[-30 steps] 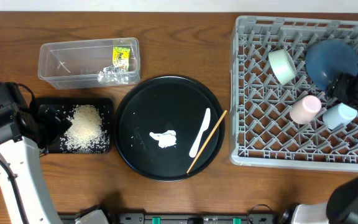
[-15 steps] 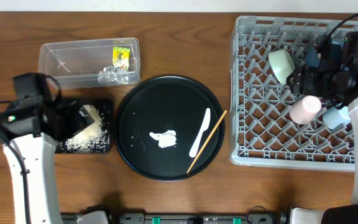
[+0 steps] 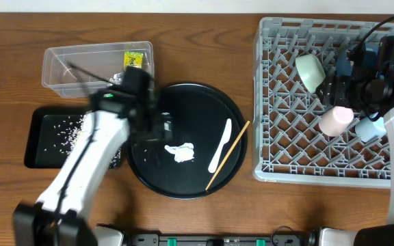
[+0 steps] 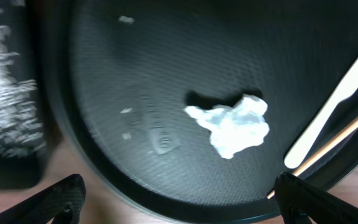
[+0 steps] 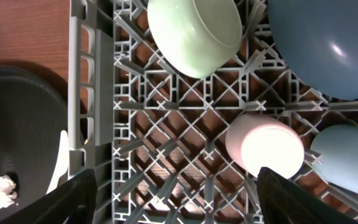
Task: Sort waste into correct bins and load items into the dishwasher rack
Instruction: 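Reach the left gripper to the white tissue and grasp it, then carry the tissue left and drop it into the clear bin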
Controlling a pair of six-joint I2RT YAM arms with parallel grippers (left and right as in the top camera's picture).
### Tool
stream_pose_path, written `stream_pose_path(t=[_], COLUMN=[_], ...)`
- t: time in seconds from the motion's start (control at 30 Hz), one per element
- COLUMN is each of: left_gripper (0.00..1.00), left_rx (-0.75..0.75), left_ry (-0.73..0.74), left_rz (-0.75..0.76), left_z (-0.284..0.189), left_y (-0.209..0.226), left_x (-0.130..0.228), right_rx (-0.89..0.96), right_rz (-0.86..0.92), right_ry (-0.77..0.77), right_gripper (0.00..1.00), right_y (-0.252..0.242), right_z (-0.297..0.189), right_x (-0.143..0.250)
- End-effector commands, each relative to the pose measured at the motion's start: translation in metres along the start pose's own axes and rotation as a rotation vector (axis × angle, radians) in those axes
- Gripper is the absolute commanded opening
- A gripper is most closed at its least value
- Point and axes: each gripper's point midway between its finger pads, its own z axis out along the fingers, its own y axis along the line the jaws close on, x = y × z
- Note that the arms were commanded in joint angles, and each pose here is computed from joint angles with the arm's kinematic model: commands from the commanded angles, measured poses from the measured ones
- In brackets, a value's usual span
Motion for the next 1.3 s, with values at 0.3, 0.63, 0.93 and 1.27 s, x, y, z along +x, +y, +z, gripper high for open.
stream_pose_path(t=[0.3, 0.63, 0.93, 1.27], left_gripper=[0.97, 0.44, 0.06, 0.06], left_rx=[-0.059, -0.082, -0.098, -0.129], left_ry=[0.209, 0.255, 0.235, -0.100], left_rz=[0.171, 0.174, 0.191, 0.122], left_z=[0.081, 0.101, 0.094, -0.016], left_y=[-0.041, -0.043, -0.041, -0.017], left_x=[0.029, 0.035, 0.032, -0.055], right_rx=[0.023, 0.023, 0.024, 0.023], right_rz=[-0.008, -0.008, -0.008, -0.006], right_ry=[0.011, 0.011, 0.017, 0.024], right_gripper=[0.77, 0.76, 0.76, 0.76], right_y=[-0.003, -0.003, -0.003, -0.003], right_z=[-0.001, -0.001, -0.001, -0.001], right_x=[0.001, 0.001, 0.002, 0.004])
